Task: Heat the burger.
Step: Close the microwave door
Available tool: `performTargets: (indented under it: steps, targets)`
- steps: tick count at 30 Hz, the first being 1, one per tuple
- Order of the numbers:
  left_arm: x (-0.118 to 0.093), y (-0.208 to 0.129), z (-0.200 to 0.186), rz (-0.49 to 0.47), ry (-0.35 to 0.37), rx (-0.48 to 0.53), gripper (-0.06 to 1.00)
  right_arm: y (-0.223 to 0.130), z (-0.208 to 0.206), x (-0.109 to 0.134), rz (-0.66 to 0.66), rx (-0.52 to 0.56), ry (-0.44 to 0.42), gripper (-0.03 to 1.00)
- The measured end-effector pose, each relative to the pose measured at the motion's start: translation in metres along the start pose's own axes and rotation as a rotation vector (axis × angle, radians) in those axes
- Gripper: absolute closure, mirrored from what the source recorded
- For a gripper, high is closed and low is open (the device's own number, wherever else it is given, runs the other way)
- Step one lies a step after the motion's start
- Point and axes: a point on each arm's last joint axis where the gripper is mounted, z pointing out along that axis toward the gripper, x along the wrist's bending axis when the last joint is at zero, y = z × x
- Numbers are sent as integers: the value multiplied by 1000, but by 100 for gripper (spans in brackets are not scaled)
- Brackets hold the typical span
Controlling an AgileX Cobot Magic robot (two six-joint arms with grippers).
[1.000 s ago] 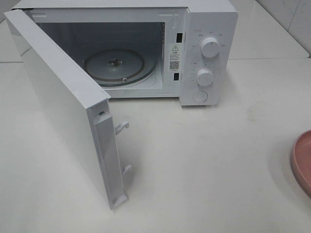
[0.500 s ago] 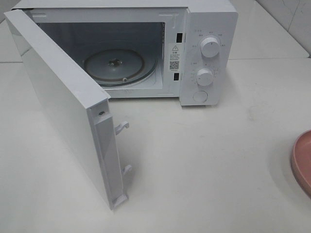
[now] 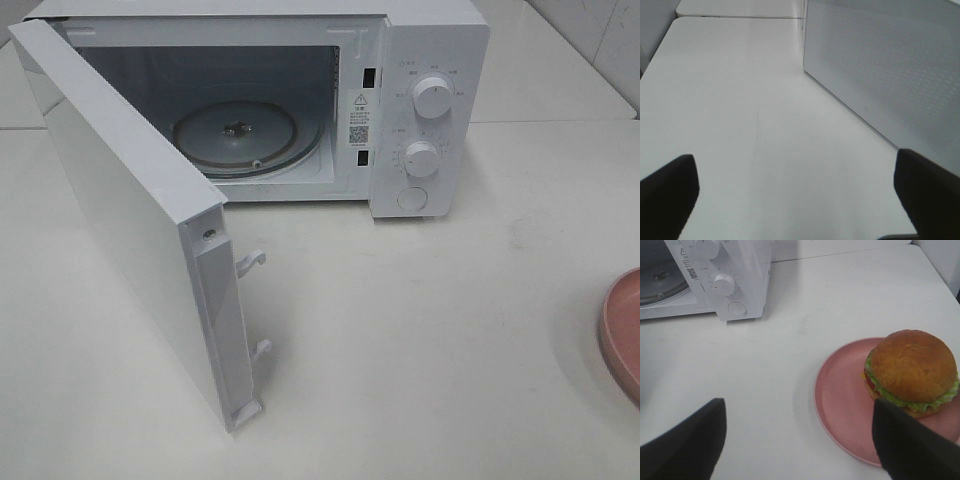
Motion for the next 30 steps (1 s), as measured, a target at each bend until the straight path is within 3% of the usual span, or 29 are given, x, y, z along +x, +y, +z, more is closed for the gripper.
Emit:
performTargets:
  steps: [30]
  targets:
    - [0,0,0,0,0,0,-4,0,0,0,0,0,0,20]
